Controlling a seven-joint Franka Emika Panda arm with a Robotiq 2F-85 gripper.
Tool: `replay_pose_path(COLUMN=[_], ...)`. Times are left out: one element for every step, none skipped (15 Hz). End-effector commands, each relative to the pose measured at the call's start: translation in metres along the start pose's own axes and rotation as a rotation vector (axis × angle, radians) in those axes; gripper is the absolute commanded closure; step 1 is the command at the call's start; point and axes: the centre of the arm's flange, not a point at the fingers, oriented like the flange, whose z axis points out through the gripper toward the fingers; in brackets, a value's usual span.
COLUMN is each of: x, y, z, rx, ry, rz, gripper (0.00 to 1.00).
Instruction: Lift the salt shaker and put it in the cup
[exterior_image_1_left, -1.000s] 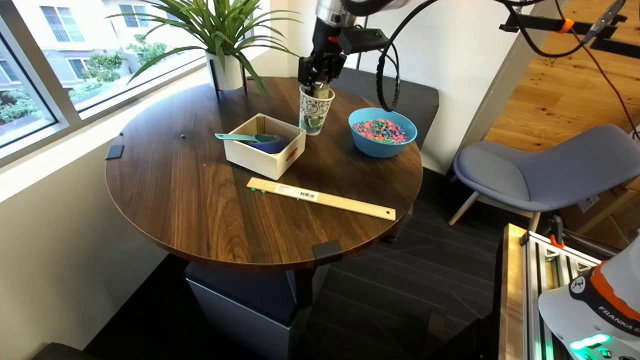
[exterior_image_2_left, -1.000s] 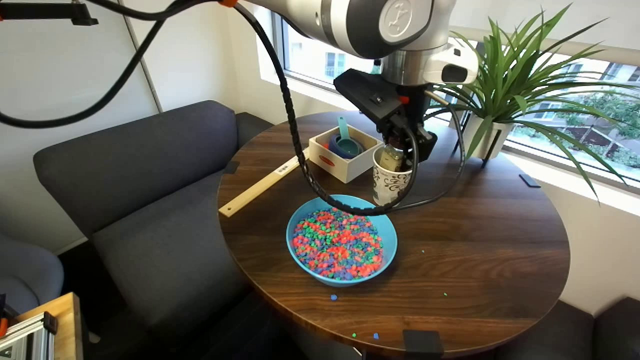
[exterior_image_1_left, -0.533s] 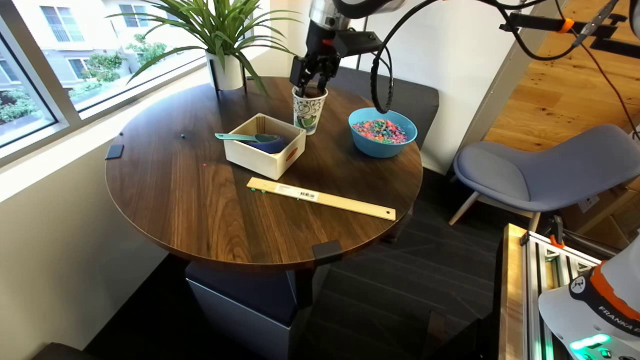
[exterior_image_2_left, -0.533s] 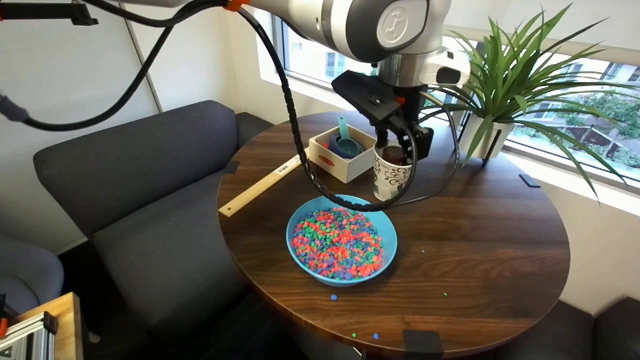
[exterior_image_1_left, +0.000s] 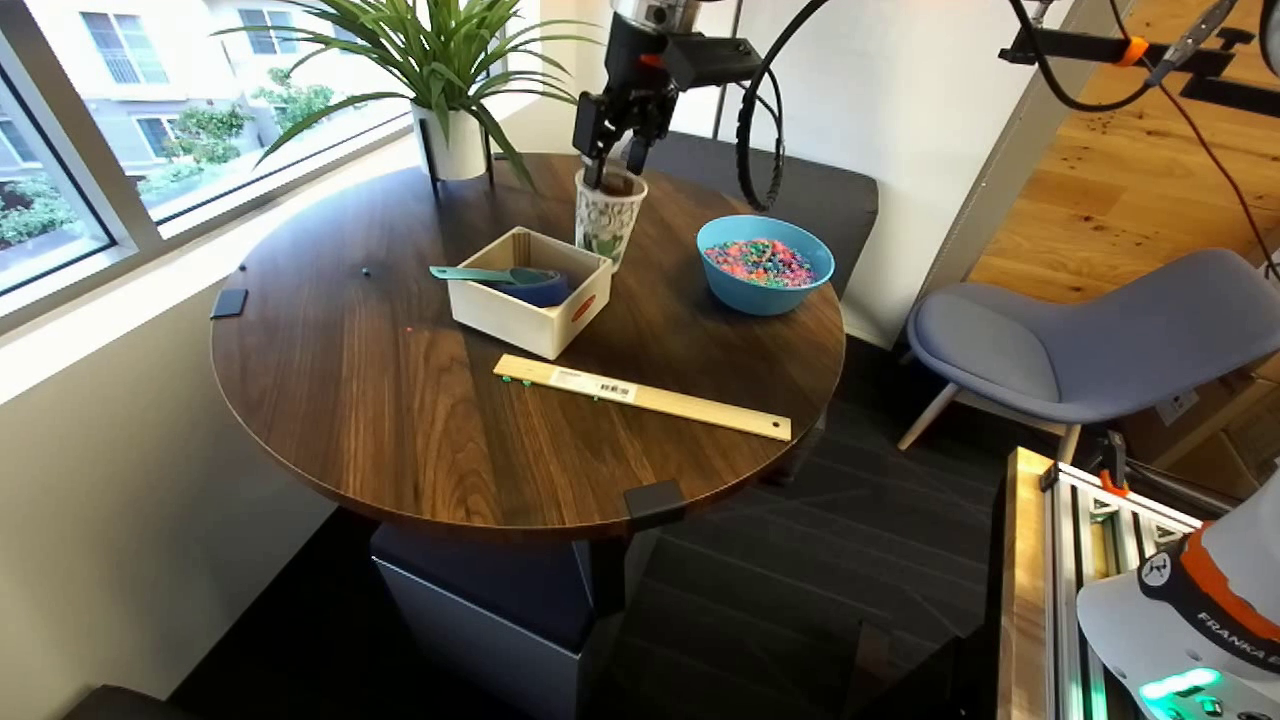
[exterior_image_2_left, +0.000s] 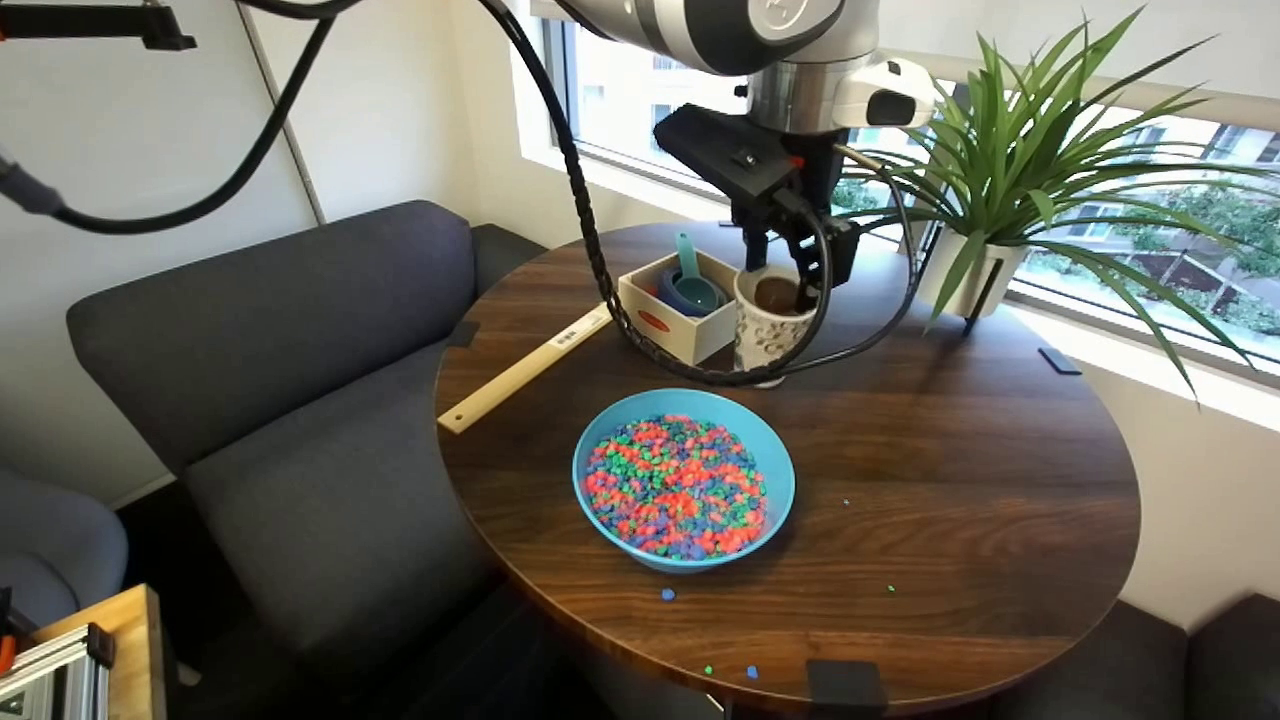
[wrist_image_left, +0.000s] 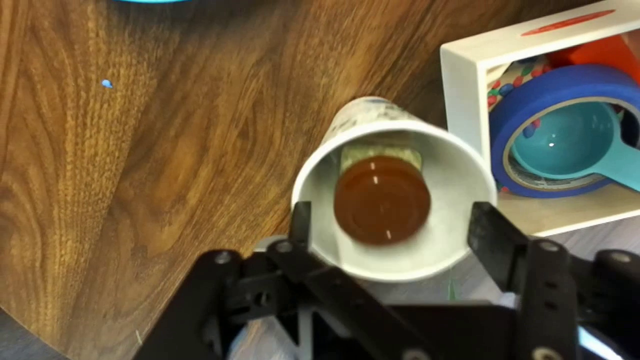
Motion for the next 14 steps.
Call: replay_pose_path(x=[0.002, 0.002, 0.001, 0.000, -0.001, -0.003, -0.004, -0.006, -0.008, -0.010, -0.011, -0.011, -0.014, -0.016], y=[0.002, 0.004, 0.005, 0.005, 0.005, 0.003, 0.000, -0.004, -0.008, -0.011, -0.012, -0.014, -0.015, -0.017], z=[0.014, 0.020, 0.023, 0.021, 0.018, 0.006, -0.003, -0.016, -0.027, -0.039, -0.048, -0.056, -0.063, -0.071], rx=[-0.009, -0.011, -0.012, -0.012, -0.014, -0.008, -0.005, 0.001, 0.002, -0.003, -0.029, -0.036, -0.053, -0.056], ry=[-0.060, -0.071, -0.083, -0.084, -0.079, -0.056, -0.037, -0.015, 0.004, 0.022, 0.026, 0.030, 0.043, 0.055], rz=[0.007, 0.012, 0.014, 0.014, 0.015, 0.008, 0.001, -0.009, -0.017, -0.020, -0.006, -0.003, -0.002, -0.009], gripper=[0.49, 0.58, 0.65, 0.73, 0.80, 0.88, 0.95, 1.00, 1.00, 1.00, 0.86, 0.74, 0.70, 0.62])
